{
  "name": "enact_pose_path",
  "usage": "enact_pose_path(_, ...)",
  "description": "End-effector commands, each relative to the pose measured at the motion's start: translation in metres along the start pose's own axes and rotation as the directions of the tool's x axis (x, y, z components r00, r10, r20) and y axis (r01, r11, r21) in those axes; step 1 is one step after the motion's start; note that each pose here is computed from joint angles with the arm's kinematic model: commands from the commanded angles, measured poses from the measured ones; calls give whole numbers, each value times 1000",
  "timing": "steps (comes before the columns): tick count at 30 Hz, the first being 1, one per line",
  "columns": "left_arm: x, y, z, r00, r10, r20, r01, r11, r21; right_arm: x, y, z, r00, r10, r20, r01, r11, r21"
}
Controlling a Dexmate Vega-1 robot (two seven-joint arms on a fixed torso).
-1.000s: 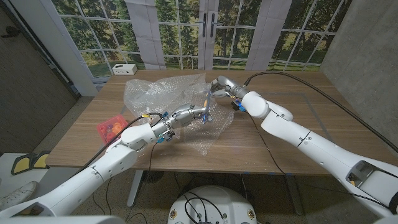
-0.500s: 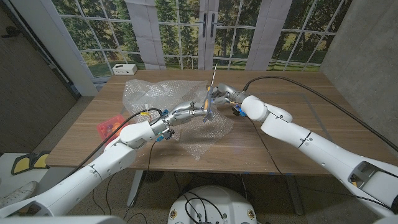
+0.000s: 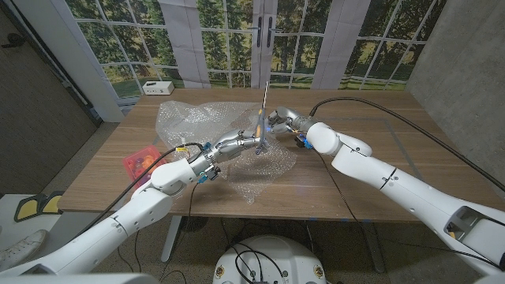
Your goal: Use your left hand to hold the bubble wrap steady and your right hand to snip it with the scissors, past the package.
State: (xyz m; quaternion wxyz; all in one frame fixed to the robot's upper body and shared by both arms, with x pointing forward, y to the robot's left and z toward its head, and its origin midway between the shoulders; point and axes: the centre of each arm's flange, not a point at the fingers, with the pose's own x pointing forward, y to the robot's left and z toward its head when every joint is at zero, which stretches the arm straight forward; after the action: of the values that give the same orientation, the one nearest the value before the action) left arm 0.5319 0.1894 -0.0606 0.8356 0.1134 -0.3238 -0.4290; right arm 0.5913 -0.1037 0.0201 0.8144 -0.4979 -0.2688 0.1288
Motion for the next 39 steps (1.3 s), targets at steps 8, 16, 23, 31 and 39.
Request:
enact_pose_path(8,-11,5,-1,999,43,-7,-43,999,-31,-3,-8,6,999,-42,16,41,998,39)
enact_pose_path(16,-14,8,-1,998,65,2,-65,997,-39,-3,-10,5,998,-57,5,57,996,67)
enact_pose_path(23,-19,13,-1,995,99,5,-98,994,-54,-1,-12,6,998,-68,2,68,995,78)
enact_pose_path(31,-32,25,3,990,142,6,-141,989,-52,-1,-11,11,996,-87,-6,87,991,97)
enact_pose_path(39,-50,35,11,984,171,-45,-172,985,-3,3,-9,17,995,-94,-16,95,990,101)
